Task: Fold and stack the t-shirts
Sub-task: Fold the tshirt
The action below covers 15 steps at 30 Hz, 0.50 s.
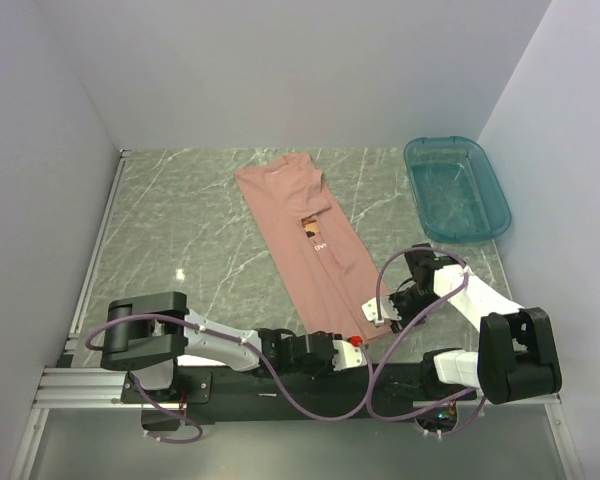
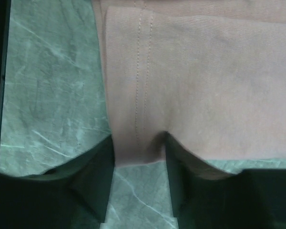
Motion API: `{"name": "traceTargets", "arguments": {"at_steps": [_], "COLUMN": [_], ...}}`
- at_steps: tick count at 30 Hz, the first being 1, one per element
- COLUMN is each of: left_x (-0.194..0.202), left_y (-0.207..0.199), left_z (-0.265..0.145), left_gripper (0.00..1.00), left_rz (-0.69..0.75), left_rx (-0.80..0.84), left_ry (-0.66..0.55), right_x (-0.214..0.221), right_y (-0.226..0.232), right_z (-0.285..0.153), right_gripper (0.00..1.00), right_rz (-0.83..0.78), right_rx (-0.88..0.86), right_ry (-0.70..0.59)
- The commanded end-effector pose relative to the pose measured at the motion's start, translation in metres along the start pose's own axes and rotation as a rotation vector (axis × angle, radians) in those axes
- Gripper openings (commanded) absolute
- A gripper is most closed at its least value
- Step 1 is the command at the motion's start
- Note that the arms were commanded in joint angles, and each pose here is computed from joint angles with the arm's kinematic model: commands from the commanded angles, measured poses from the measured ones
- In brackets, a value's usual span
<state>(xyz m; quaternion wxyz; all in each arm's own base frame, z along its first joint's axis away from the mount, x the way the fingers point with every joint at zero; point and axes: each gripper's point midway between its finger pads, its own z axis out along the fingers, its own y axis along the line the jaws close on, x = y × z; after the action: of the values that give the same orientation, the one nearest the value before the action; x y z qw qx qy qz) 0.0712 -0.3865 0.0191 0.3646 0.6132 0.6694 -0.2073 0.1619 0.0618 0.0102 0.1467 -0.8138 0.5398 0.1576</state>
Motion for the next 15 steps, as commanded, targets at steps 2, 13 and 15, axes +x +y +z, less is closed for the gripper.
{"name": "traceTargets", "arguments": {"at_steps": [2,13,15], "left_x": [0.033,0.017,0.017], "left_y": [0.007,0.018,0.02], "left_z": [0.002,-0.004,-0.009], "left_gripper": [0.31,0.01,0.01], "left_rz": [-0.037,-0.127,-0.143], "left_rx": [-0.057,-0.078,-0.07], "left_ry": [0.083,-0.001,-0.013], "right_x": [0.008,-0.011,-0.019], "right_y": [-0.001,-0.01,-0.014], "right_z": [0.009,-0.001,-0.009], "right_gripper": [0.43,0.0,0.0], "right_rz": [-0.015,0.006,0.012], "right_rx": [0.001,0.041,0.058], "right_ry": [0.039,-0.037,-0.063]}}
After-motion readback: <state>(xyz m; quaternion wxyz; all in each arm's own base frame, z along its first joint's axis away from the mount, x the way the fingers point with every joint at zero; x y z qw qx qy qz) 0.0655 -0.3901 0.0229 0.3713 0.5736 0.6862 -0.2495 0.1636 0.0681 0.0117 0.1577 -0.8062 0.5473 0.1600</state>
